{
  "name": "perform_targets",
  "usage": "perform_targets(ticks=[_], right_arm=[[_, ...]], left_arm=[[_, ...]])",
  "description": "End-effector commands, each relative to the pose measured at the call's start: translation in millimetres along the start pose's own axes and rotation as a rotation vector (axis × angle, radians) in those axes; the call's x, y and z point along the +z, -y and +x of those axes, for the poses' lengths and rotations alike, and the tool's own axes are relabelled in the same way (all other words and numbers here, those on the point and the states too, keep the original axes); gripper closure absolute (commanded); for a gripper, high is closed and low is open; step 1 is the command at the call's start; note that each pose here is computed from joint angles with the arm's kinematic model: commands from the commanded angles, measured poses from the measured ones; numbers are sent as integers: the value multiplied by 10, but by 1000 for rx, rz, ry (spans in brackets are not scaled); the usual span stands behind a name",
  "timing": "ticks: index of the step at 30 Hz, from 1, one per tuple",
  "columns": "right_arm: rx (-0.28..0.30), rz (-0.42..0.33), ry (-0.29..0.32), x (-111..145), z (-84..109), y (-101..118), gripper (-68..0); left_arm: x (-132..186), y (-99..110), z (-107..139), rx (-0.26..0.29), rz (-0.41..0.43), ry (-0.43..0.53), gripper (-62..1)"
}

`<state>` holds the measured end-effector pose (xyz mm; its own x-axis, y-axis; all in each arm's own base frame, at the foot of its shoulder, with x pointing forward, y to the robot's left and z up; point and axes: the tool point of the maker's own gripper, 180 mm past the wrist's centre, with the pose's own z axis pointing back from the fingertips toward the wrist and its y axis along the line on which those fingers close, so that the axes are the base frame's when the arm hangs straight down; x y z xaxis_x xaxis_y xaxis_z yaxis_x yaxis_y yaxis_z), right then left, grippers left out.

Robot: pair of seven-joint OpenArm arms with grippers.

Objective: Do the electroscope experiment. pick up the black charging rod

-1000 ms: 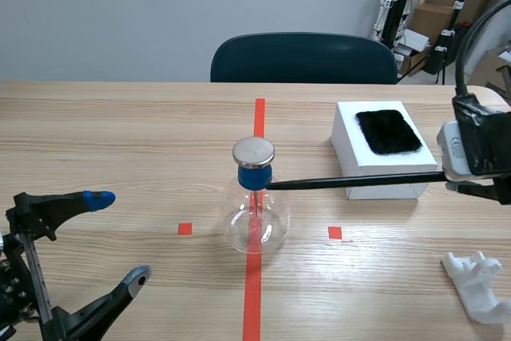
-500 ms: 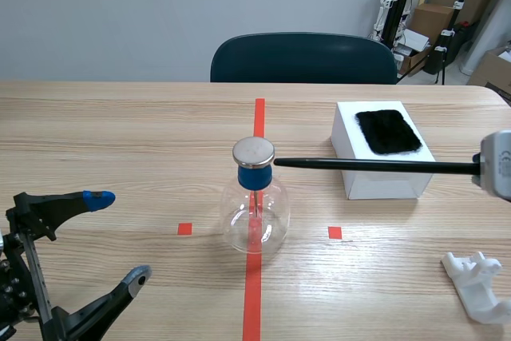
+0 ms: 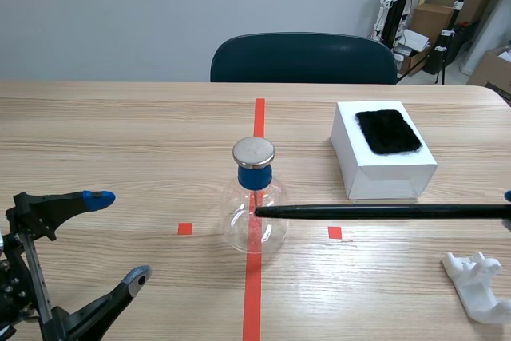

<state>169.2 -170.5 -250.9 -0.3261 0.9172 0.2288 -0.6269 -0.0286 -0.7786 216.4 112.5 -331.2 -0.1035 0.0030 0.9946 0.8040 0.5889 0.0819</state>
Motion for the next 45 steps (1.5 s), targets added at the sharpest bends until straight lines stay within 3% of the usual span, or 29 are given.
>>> perform_targets(ticks=[1,7,18,45], right_arm=[[16,-34,18,52,60,40,-6],[-11,-98,52,244,186,-35,-6],[-59,-120,33,284,191,-61,-6],[-60,-121,32,285,190,-62,-6]], left_arm=[[1,-50,83,-14,7,29,-623],[1,-50,83,-14,7,29,-623],[1,-50,83,-14,7,29,-623],[1,-50,83,-14,7,29,-623]])
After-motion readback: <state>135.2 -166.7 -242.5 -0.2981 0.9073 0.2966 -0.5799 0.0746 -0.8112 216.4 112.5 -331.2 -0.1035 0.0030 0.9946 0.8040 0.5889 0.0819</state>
